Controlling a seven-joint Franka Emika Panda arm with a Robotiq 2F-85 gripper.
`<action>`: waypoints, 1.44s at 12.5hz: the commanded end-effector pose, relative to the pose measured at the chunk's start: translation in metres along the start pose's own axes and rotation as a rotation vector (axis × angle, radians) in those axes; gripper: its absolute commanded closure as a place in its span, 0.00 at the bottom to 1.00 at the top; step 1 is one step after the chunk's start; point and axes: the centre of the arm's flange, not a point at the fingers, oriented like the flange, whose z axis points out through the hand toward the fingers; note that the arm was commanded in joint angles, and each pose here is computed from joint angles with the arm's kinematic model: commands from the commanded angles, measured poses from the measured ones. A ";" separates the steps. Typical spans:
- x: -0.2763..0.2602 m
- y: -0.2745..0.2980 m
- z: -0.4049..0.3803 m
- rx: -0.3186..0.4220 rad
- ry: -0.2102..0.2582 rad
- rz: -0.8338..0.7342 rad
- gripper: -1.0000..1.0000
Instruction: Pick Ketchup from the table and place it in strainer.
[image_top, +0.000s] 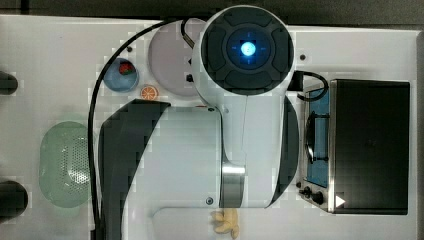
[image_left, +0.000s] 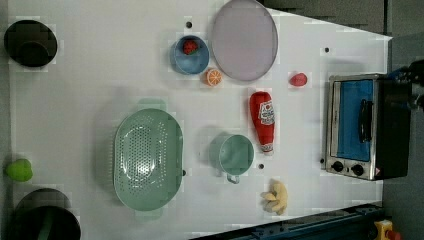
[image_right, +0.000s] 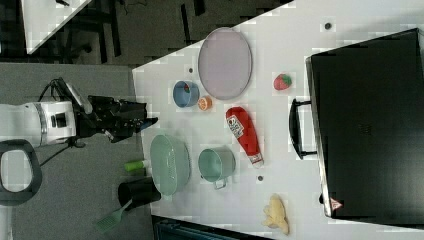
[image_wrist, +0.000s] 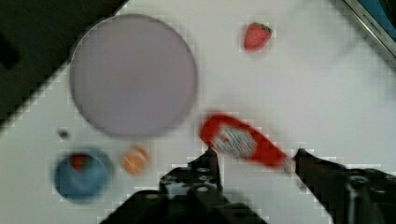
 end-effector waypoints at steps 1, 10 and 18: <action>-0.038 0.076 -0.054 -0.045 -0.045 0.056 0.21; -0.035 0.041 0.064 -0.073 -0.101 -0.376 0.00; -0.043 0.029 0.200 -0.024 -0.082 -0.978 0.00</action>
